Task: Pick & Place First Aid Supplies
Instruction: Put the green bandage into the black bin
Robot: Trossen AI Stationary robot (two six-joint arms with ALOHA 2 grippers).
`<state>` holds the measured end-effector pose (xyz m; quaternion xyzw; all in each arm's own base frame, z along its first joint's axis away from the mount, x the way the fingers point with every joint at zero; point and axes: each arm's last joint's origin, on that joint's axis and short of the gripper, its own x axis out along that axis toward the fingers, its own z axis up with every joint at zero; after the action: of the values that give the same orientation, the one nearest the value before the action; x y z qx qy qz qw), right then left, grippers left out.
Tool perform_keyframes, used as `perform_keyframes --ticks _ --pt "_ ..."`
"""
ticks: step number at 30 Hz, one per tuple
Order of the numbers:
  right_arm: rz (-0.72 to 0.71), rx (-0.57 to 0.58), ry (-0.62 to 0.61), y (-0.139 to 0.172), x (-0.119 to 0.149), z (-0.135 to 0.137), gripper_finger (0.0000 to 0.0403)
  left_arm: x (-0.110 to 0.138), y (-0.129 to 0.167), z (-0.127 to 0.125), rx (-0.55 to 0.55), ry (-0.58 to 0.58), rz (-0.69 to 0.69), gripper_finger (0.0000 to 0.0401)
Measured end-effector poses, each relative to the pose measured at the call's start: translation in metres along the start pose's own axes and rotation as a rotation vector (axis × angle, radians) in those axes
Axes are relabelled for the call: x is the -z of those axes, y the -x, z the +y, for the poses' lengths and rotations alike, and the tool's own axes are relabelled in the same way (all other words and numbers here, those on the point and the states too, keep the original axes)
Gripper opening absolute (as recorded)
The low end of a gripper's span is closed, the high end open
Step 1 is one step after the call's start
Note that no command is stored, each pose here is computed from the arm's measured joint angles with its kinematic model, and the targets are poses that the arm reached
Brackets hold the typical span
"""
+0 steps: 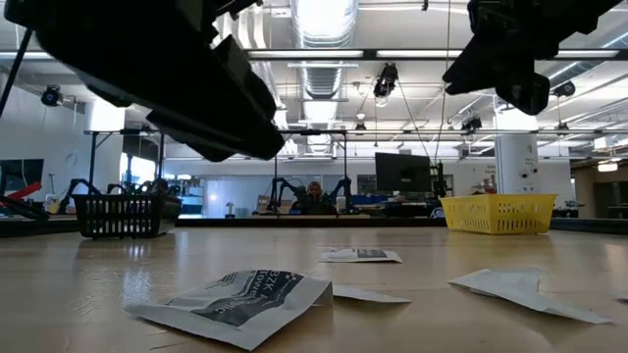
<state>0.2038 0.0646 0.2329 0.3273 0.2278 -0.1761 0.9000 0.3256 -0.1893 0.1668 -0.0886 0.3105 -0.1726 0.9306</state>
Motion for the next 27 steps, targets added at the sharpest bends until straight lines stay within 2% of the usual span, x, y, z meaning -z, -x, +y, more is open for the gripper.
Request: perform_keyframes --ticks 5,11,19,27 --pt "0.053 -0.017 0.042 -0.019 0.012 0.008 0.0072 -0.004 -0.005 0.01 -0.013 0.005 -0.049 0.0054" --pt "0.092 -0.003 0.068 -0.034 0.019 0.019 0.0062 0.002 -0.018 0.02 -0.012 -0.001 -0.041 0.0042" --pt "0.124 -0.023 0.107 -0.044 0.017 0.033 0.006 0.01 -0.029 0.031 -0.043 0.01 -0.009 0.0005" --pt "0.117 -0.033 0.138 -0.045 0.014 0.039 0.0061 0.016 -0.032 0.042 -0.067 0.022 0.032 0.0003"
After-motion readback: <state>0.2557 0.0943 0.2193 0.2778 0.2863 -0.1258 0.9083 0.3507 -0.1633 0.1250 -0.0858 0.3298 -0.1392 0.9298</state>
